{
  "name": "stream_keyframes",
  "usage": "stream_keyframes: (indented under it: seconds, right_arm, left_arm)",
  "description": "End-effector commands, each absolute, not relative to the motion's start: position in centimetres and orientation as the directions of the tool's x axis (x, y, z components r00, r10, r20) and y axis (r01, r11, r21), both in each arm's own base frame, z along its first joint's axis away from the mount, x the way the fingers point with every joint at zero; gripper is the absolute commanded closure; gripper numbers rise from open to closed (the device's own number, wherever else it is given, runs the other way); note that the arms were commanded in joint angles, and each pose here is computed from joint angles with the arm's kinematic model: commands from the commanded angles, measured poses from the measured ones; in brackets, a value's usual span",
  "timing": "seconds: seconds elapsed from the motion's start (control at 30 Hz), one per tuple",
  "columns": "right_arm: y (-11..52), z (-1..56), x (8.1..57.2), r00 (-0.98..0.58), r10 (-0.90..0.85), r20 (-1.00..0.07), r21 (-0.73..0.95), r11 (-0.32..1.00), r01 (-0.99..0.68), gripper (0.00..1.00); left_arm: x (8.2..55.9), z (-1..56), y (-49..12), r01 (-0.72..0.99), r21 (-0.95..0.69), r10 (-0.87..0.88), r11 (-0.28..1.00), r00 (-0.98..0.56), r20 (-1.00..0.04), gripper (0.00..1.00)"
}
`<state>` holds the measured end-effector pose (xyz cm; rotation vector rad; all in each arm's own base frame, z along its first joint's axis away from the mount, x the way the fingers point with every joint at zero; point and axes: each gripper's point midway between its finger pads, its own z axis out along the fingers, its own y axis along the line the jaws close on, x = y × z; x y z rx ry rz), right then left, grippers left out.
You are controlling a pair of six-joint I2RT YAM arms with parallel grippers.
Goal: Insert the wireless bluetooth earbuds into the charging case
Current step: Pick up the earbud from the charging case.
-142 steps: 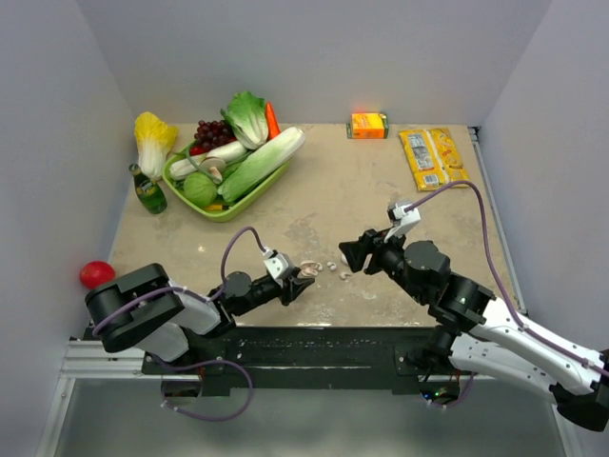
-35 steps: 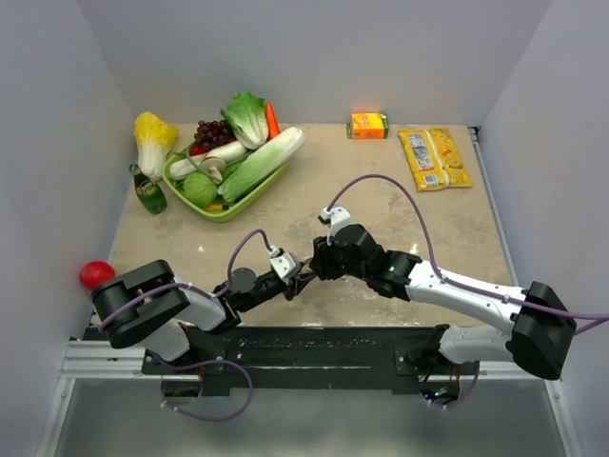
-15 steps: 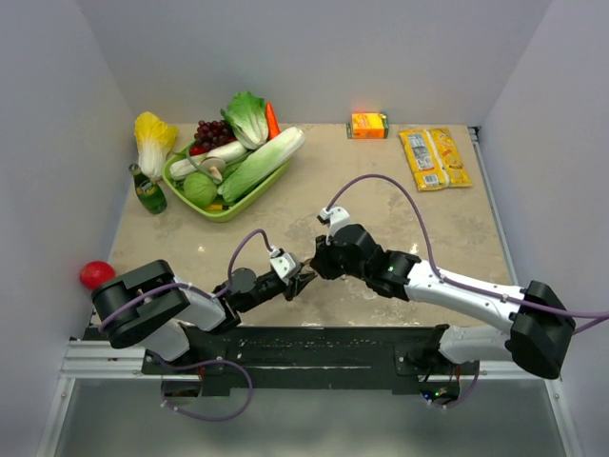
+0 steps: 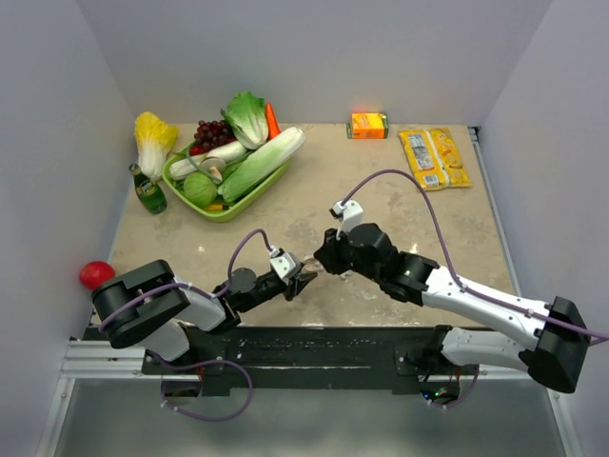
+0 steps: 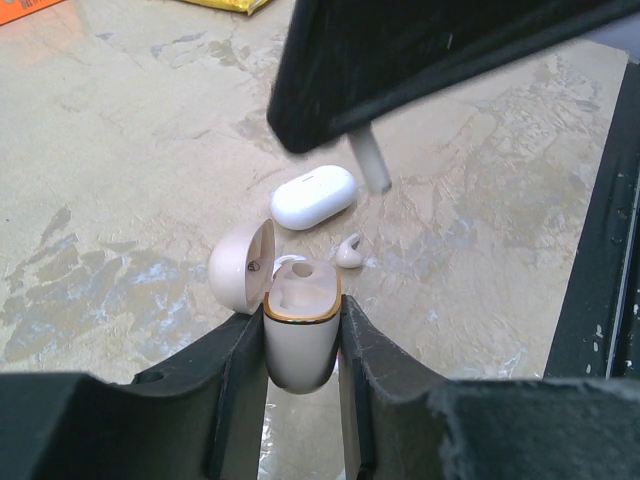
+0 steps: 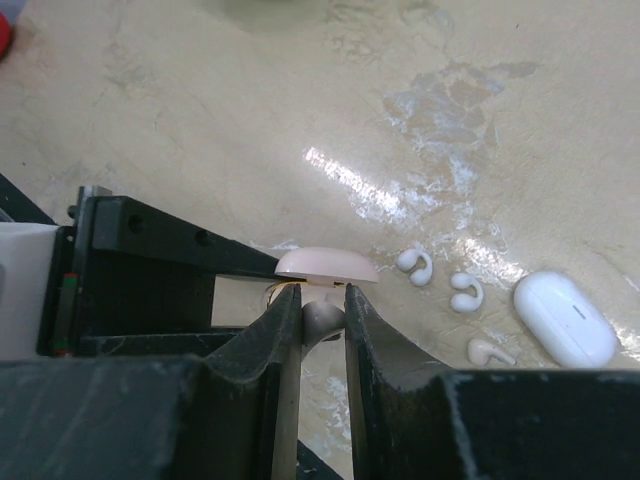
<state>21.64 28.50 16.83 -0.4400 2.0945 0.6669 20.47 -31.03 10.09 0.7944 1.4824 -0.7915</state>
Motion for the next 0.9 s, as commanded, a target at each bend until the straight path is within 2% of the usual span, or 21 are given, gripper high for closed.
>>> stream_keyframes:
  seconds: [0.0, 0.2, 0.43, 0.7, 0.87]
  right_arm:
    - [27.7, 21.7, 22.7, -0.457, 0.044, -0.888, 0.306, 0.799, -0.518, 1.00]
    - [26.2, 26.1, 23.0, -0.358, 0.101, -0.928, 0.288, 0.804, -0.521, 1.00]
    - [24.8, 29.8, 23.5, -0.257, 0.127, -0.958, 0.246, 0.823, -0.512, 1.00]
    - [24.2, 35.8, 23.4, -0.167, 0.193, -0.967, 0.253, 0.807, -0.533, 1.00]
    - [23.8, 38.1, 23.0, -0.103, 0.217, -0.971, 0.237, 0.791, -0.565, 1.00]
  left_arm:
    - [20.6, 21.4, -30.9, 0.846, -0.032, -0.341, 0.532, 0.179, -0.923, 1.00]
    - [20.8, 23.2, -30.7, 0.839, -0.062, -0.394, 0.541, 0.188, -0.900, 1.00]
    - [20.7, 28.6, -29.9, 0.840, -0.092, -0.519, 0.535, 0.241, -0.820, 1.00]
    - [19.9, 35.6, -30.3, 0.864, -0.037, -0.604, 0.503, 0.320, -0.730, 1.00]
    - [20.3, 36.9, -30.8, 0.859, -0.015, -0.601, 0.513, 0.346, -0.720, 1.00]
